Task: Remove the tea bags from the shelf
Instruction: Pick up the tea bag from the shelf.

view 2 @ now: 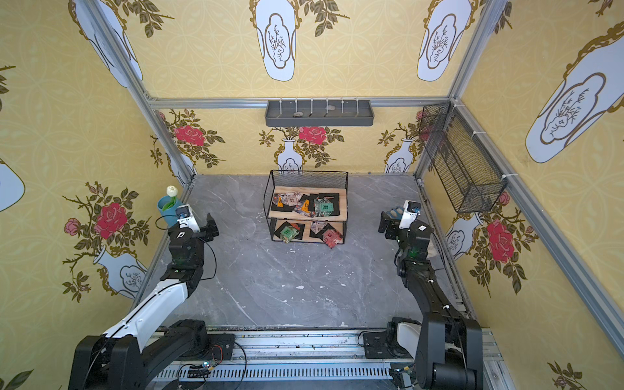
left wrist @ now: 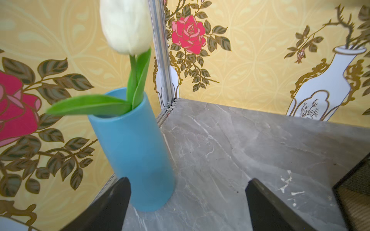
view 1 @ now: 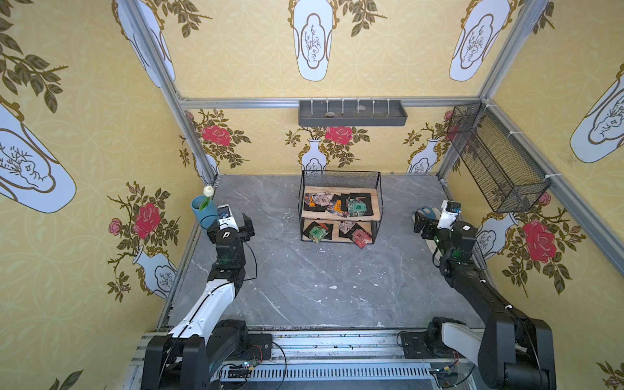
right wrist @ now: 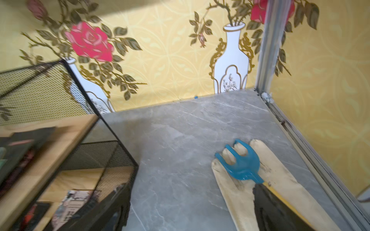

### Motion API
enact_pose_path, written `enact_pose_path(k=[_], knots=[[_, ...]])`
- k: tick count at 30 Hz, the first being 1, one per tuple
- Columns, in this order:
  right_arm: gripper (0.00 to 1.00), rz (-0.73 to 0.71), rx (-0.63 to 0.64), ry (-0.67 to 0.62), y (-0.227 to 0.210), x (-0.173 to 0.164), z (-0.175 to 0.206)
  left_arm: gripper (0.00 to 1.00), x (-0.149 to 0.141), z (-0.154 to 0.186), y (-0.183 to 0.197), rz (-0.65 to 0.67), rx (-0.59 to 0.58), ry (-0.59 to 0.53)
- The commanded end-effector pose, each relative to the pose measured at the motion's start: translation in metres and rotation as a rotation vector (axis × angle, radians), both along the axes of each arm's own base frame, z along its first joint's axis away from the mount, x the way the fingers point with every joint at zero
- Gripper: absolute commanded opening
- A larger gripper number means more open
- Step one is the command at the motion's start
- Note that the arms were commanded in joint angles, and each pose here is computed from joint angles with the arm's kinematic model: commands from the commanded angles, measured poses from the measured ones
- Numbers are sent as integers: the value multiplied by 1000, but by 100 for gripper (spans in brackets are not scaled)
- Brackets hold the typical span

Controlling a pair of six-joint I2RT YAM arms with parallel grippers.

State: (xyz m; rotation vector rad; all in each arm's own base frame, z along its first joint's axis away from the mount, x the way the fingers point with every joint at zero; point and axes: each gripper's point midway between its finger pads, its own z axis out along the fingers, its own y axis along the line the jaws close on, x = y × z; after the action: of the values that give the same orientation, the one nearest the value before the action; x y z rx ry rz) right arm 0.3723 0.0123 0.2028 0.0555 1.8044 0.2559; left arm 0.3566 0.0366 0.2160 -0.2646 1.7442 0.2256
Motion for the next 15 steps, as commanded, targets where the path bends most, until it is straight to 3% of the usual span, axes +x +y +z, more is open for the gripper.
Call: enact_pose_path(k=[1, 5, 9, 12, 15], knots=[[97, 14, 191, 69, 9, -5, 14, 100, 0, -20, -13, -25, -185, 149], [98, -6, 453, 115, 13, -14, 34, 100, -6, -24, -32, -20, -453, 285], [98, 185, 498, 90, 41, -16, 68, 100, 2, -24, -74, -233, -660, 248], [98, 289, 526, 144, 59, -17, 83, 100, -2, -16, -103, -390, -735, 243], [98, 392, 520, 187, 82, -19, 94, 100, -7, -8, -125, -488, -719, 285]])
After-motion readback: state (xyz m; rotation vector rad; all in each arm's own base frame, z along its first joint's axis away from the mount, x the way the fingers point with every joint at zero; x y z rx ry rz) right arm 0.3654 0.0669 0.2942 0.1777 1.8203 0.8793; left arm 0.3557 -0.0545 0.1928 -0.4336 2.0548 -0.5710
